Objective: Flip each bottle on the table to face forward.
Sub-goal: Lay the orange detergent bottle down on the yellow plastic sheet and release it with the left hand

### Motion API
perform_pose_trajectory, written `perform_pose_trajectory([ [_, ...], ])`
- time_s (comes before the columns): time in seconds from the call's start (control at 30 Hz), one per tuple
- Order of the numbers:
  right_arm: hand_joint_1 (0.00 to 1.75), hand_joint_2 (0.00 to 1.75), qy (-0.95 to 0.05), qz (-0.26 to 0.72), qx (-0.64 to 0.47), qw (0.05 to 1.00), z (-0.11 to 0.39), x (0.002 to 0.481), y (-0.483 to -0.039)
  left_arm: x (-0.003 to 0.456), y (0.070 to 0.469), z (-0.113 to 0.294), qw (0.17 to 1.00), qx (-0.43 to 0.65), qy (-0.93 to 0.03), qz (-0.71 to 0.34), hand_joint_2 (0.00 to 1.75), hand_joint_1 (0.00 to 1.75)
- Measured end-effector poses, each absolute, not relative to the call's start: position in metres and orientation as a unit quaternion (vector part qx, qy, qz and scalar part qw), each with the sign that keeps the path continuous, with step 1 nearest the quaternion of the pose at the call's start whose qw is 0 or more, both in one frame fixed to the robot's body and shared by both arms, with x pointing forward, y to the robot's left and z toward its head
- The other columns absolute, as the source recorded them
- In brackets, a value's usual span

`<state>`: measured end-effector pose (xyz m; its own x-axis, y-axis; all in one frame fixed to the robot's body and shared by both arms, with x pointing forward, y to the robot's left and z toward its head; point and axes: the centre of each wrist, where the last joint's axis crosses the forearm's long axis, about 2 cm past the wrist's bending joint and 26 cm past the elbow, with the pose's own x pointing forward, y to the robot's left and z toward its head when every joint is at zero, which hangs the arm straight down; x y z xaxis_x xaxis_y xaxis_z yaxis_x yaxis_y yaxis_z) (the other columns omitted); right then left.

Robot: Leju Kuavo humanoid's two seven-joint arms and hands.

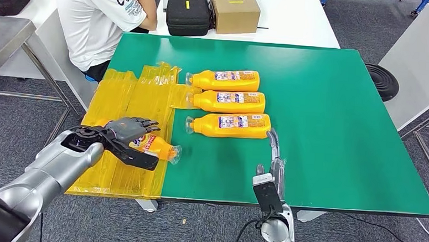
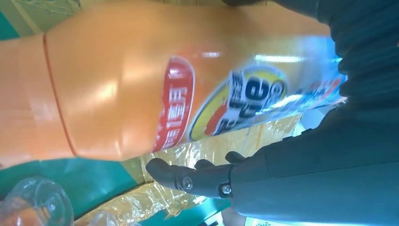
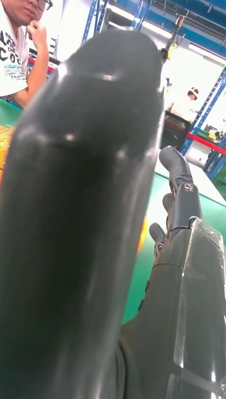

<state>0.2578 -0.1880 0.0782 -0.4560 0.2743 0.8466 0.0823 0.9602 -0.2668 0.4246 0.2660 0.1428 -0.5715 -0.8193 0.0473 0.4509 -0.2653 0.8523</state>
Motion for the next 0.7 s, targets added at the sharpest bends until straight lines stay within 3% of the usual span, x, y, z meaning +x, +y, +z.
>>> perform_pose_trajectory([
  [0.13,0.00,0.00,-0.847,0.091,-0.108,0.512,0.078,0.256,-0.190,0.424,0.269,0.146,0.400,0.201,-0.433,-0.782,0.00,0.00],
  [0.7,0.00,0.00,-0.847,0.079,-0.111,0.514,0.077,0.257,-0.194,0.430,0.294,0.160,0.397,0.169,-0.405,-0.806,0.00,0.00],
])
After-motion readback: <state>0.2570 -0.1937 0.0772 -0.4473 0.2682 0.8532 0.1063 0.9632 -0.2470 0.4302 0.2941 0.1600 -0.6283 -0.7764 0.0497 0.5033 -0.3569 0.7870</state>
